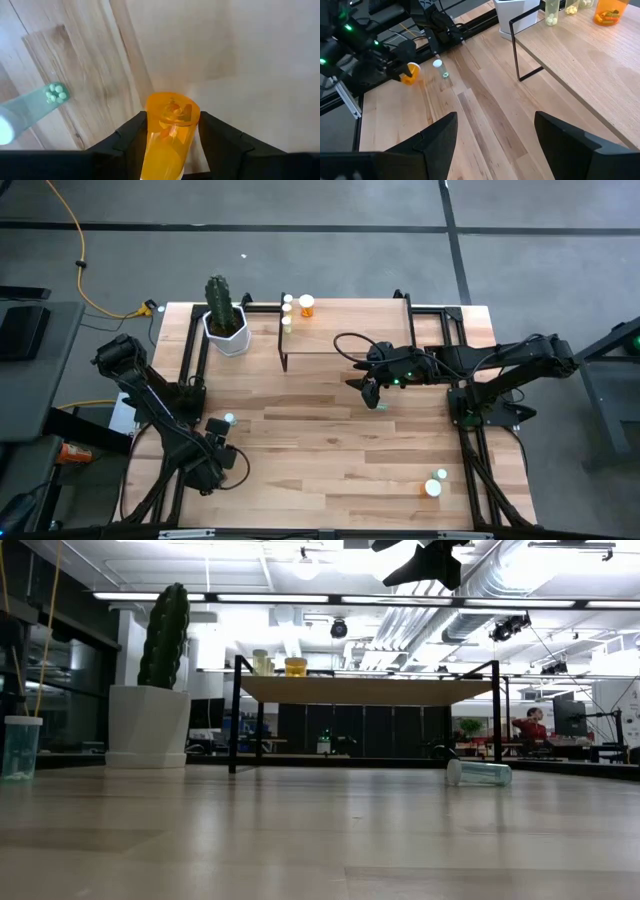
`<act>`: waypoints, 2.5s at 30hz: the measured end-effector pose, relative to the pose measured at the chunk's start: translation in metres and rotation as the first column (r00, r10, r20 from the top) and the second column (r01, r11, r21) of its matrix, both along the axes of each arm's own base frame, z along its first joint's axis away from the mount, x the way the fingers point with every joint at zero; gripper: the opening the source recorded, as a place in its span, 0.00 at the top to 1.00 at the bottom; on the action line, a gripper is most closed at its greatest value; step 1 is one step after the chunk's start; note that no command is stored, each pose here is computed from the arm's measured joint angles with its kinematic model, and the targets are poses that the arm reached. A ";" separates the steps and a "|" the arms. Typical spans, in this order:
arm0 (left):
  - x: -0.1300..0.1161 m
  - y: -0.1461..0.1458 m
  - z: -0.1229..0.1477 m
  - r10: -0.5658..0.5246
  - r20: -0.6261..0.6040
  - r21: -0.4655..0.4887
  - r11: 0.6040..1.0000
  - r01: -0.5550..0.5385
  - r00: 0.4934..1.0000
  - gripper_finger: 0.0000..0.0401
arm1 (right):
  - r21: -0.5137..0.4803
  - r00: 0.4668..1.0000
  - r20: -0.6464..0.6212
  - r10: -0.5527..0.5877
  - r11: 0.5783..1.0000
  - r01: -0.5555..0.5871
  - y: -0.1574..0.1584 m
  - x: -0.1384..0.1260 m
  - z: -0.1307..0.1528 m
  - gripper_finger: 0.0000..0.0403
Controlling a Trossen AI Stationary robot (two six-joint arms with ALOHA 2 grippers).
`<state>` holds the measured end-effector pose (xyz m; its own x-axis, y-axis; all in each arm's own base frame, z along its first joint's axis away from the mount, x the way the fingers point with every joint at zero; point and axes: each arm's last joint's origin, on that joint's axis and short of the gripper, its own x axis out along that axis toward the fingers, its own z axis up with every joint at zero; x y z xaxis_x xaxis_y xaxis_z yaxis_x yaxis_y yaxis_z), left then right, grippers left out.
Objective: Pick and place medicine bottles onto shelf by color
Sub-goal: Align the left orange pill bottle with the other yellow pill bottle on the shelf
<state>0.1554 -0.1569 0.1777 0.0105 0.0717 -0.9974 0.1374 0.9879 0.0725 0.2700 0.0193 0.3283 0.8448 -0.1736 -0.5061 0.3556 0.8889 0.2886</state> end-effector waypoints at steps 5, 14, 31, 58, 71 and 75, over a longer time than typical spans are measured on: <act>0.003 -0.002 0.025 0.005 0.068 -0.016 1.000 -0.004 0.998 0.62 | 0.000 1.000 0.000 0.000 1.000 0.000 0.000 0.000 0.000 0.36; 0.019 0.015 0.100 0.082 0.363 -0.112 0.993 -0.043 0.928 0.63 | -0.004 1.000 0.009 0.003 1.000 -0.003 0.000 0.000 0.001 0.36; 0.056 0.098 0.185 0.231 0.700 -0.063 0.962 -0.265 0.675 0.62 | -0.003 1.000 0.021 0.008 1.000 -0.008 0.000 0.001 0.002 0.36; 0.218 0.065 0.042 0.395 0.297 -0.190 0.917 -0.351 0.869 0.14 | -0.031 0.994 -0.106 0.023 0.999 -0.026 -0.003 -0.037 0.009 0.36; 0.225 0.053 -0.012 0.414 0.185 -0.060 0.910 -0.410 0.891 0.14 | -0.035 0.990 -0.139 0.023 0.999 -0.028 -0.004 -0.039 0.007 0.36; 0.225 0.053 -0.021 0.422 0.147 -0.052 0.906 -0.419 0.895 0.14 | -0.035 0.990 -0.139 0.023 0.999 -0.028 -0.004 -0.039 0.007 0.36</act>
<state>0.3807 -0.1040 0.1568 0.1343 0.0849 -0.9873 -0.3024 0.9523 0.0408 0.2310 0.0157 0.3349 0.7712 -0.1732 -0.6126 0.3668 0.9074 0.2052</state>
